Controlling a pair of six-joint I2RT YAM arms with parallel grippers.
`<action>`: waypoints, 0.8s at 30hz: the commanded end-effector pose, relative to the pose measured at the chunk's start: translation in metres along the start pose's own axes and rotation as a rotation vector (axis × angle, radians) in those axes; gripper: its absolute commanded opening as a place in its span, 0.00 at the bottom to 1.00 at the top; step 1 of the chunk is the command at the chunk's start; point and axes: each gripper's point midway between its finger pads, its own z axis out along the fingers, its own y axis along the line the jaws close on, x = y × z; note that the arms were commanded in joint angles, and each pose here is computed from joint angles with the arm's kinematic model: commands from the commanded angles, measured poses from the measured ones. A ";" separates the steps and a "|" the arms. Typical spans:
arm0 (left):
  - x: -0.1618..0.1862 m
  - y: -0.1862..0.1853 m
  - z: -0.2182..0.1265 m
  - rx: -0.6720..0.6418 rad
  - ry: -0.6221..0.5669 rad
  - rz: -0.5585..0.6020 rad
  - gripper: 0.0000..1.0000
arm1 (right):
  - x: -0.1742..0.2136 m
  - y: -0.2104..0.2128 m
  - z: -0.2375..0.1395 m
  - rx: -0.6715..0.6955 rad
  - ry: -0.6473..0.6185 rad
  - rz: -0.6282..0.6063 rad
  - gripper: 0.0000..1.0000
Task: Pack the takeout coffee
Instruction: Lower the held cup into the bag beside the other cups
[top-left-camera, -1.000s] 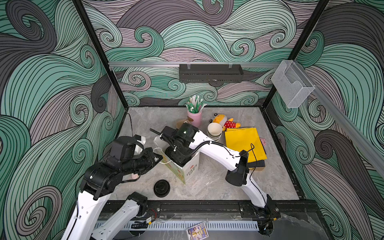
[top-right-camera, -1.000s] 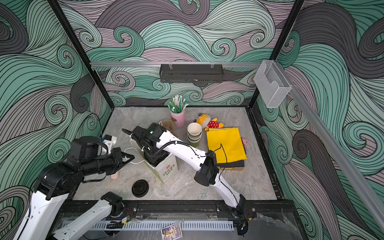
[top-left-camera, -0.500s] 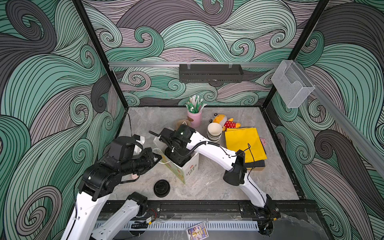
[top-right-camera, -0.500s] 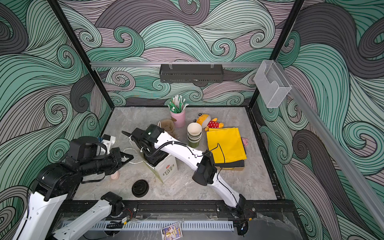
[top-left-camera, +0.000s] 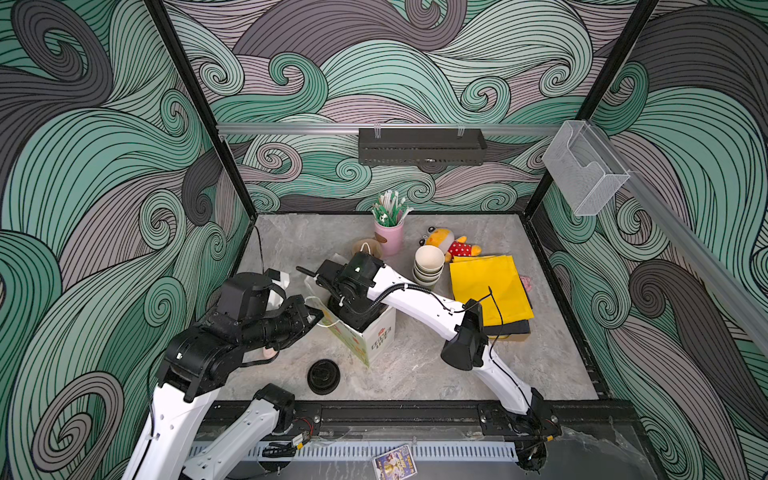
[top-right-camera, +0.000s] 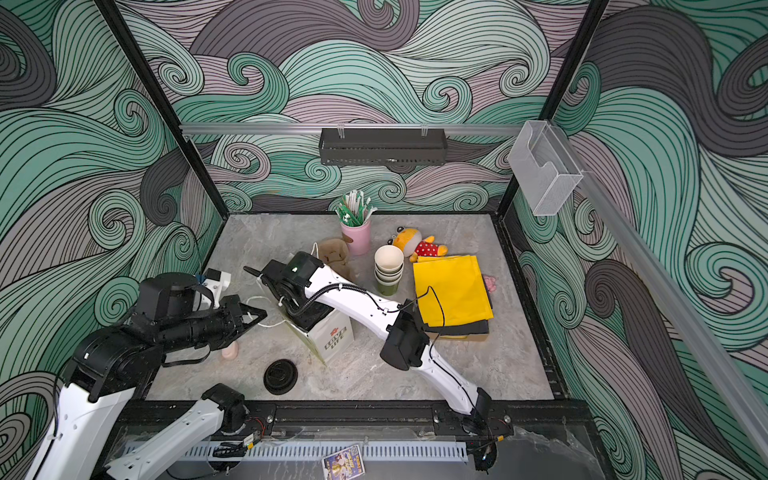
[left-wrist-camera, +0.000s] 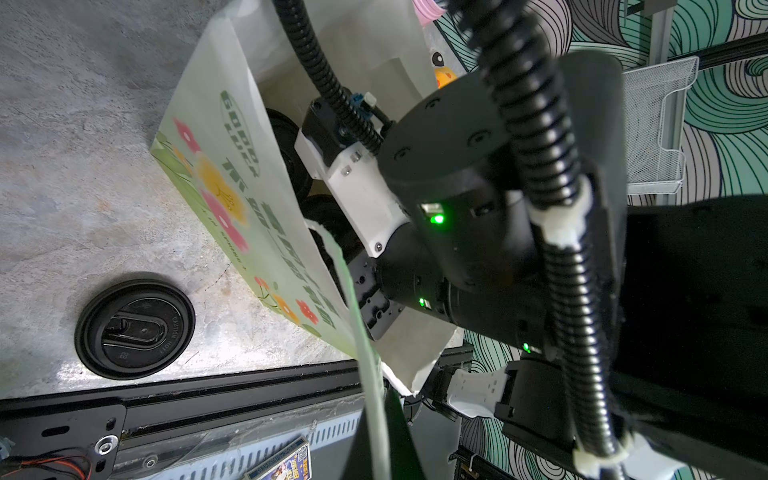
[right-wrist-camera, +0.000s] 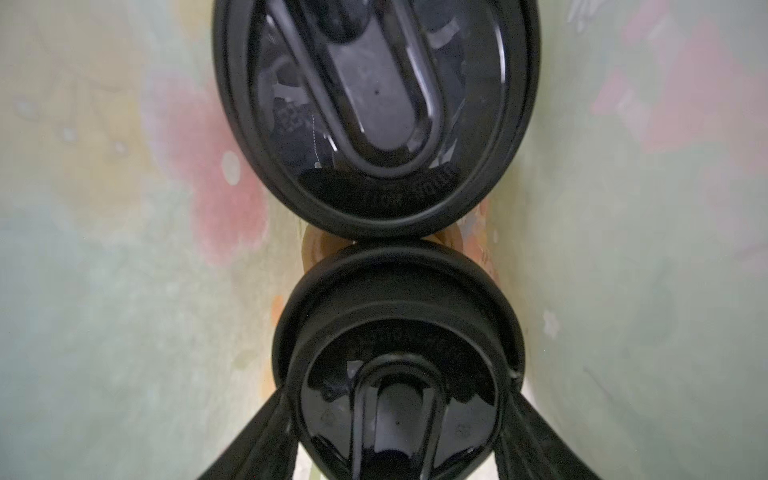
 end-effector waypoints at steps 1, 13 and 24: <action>-0.001 -0.001 -0.005 -0.008 -0.009 0.023 0.01 | 0.040 -0.011 0.002 0.038 0.186 -0.027 0.55; 0.000 0.000 -0.005 -0.010 -0.008 0.022 0.00 | 0.036 -0.009 0.012 0.042 0.192 -0.026 0.55; 0.002 0.003 -0.003 -0.014 -0.001 0.017 0.00 | 0.032 -0.004 0.020 0.024 0.189 -0.016 0.54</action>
